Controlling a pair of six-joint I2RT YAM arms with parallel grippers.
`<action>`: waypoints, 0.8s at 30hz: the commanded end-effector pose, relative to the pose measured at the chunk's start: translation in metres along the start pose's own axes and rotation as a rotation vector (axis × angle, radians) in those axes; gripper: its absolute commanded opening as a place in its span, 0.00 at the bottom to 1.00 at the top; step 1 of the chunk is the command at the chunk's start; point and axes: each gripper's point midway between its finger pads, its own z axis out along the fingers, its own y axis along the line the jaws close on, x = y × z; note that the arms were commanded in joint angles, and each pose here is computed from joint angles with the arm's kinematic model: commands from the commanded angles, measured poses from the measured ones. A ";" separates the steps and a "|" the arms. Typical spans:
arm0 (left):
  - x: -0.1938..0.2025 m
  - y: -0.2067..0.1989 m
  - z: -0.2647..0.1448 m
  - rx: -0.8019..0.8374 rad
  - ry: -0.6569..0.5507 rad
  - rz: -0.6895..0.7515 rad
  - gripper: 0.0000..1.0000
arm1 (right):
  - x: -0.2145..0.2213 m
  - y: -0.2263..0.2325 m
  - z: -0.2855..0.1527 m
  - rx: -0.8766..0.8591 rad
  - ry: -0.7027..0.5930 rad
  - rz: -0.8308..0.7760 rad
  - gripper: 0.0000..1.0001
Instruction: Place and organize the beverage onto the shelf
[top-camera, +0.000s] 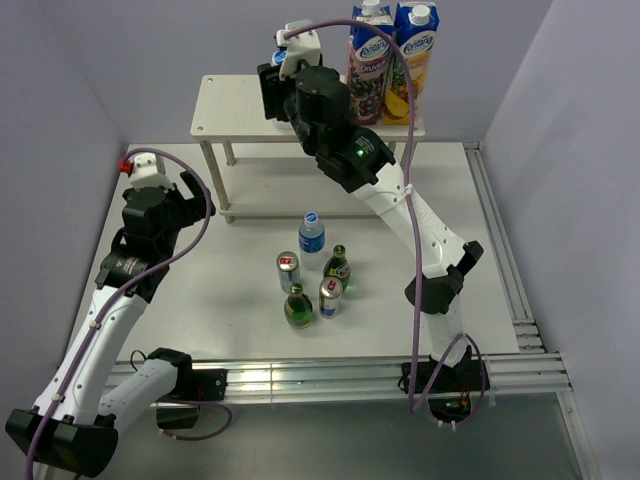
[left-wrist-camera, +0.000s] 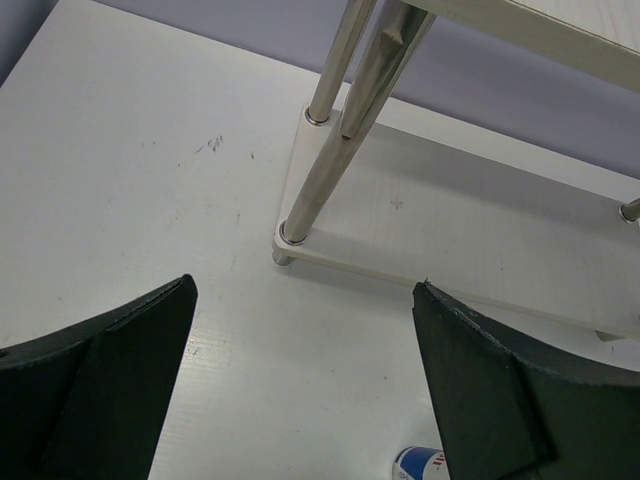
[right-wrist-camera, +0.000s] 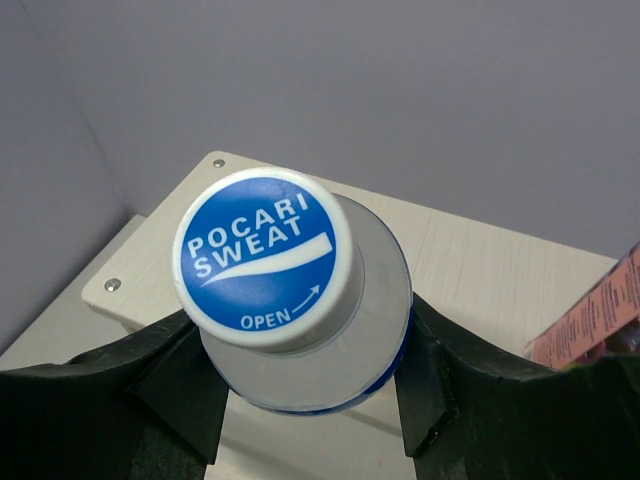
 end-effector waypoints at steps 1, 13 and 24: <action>-0.006 0.002 0.000 -0.002 -0.019 0.010 0.96 | -0.116 -0.027 -0.029 0.044 -0.343 0.148 0.00; -0.004 0.005 0.003 -0.009 -0.008 0.009 0.96 | -0.107 -0.030 -0.027 0.046 -0.313 0.190 0.03; -0.008 0.010 0.003 -0.021 -0.019 -0.001 0.96 | -0.085 -0.026 -0.019 0.035 -0.248 0.195 0.11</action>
